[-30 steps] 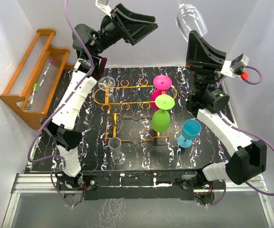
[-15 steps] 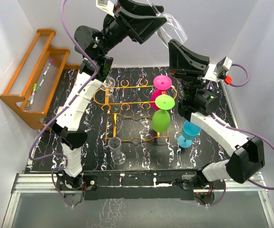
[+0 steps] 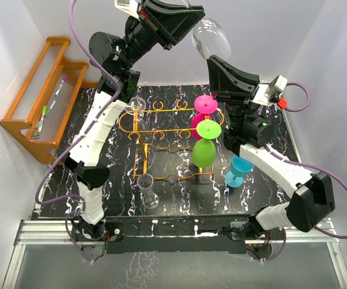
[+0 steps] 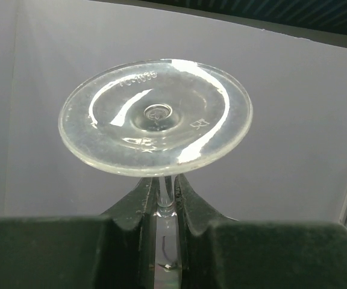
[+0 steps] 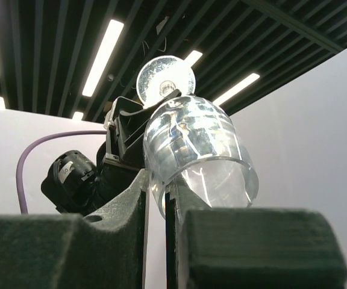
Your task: Place the wine glass upside down on the wine glass rack
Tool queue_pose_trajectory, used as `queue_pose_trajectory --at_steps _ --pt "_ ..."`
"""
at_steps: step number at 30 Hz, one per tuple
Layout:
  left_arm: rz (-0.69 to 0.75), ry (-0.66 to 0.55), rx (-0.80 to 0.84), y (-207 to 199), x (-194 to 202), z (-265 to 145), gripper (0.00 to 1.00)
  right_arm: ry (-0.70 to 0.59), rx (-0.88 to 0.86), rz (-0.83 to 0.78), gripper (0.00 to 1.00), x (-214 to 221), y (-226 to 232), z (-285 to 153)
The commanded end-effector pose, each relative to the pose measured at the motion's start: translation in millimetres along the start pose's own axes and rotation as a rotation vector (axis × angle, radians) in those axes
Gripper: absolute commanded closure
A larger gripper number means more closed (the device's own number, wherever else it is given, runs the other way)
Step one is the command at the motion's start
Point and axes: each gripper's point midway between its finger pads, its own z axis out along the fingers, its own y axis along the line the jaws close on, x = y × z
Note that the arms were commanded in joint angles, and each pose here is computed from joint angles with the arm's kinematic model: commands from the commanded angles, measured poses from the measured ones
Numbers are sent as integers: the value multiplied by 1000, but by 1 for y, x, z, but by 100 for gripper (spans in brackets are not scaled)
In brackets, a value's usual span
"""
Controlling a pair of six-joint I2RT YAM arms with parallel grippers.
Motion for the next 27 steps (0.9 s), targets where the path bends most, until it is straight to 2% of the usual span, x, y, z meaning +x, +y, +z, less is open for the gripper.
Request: queue_pose_trajectory --at_steps 1,7,9,15,20,27 --pt "153 -46 101 -37 -29 1 100 -329 -161 -54 92 -82 42 -2" --pt "180 -33 107 -40 -29 0 100 -261 -185 24 90 -59 43 -8" --pt "182 -35 107 -40 -30 0 100 -260 -190 51 79 -55 44 -8" --pt "241 -61 107 -46 -41 0 100 -244 -243 35 63 -51 59 -9" --pt "313 -94 111 -53 -55 1 100 -243 -234 23 57 -55 59 -11" --pt "382 -132 91 -58 -71 0 100 -176 -247 14 57 -45 62 -11"
